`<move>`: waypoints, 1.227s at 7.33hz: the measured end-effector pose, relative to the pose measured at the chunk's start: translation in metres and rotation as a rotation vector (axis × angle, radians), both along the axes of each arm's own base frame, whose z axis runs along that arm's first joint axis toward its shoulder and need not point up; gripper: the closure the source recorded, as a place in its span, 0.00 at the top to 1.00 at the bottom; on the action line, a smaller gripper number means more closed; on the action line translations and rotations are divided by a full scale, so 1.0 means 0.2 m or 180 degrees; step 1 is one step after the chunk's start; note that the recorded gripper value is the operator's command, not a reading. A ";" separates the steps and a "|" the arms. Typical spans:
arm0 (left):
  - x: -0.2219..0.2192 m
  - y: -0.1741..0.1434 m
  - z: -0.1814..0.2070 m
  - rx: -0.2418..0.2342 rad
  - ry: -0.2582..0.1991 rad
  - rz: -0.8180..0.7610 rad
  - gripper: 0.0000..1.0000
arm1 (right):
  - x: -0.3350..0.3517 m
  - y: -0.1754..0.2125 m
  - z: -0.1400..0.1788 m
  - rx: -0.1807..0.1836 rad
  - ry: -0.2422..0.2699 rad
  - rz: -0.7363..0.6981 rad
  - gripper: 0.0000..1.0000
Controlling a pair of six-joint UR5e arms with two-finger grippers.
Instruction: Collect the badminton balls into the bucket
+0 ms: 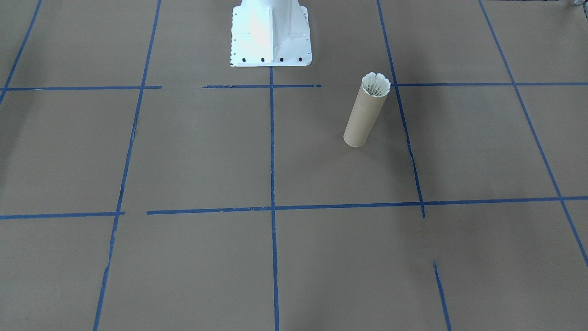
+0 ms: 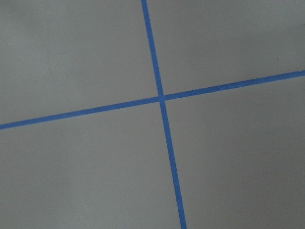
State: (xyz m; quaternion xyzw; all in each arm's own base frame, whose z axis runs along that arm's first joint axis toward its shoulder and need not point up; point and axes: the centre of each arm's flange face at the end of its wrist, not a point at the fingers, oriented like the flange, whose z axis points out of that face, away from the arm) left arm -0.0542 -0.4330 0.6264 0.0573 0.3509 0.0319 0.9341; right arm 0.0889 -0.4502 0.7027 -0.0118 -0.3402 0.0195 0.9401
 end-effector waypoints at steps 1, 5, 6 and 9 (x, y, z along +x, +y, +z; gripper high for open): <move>-0.01 0.04 0.05 -0.0063 0.0027 -0.0027 1.00 | 0.00 0.00 0.00 0.0000 0.0000 0.0000 1.00; -0.02 0.08 0.07 -0.0217 0.0324 -0.0088 1.00 | 0.00 0.00 0.00 0.0000 0.0000 0.0000 1.00; -0.02 0.08 0.05 -0.0208 0.0398 -0.0090 1.00 | 0.00 0.00 0.00 0.0000 0.0000 0.0000 1.00; -0.02 0.07 0.06 -0.0219 0.0432 -0.0083 1.00 | 0.00 0.00 0.00 0.0000 -0.0002 0.0000 1.00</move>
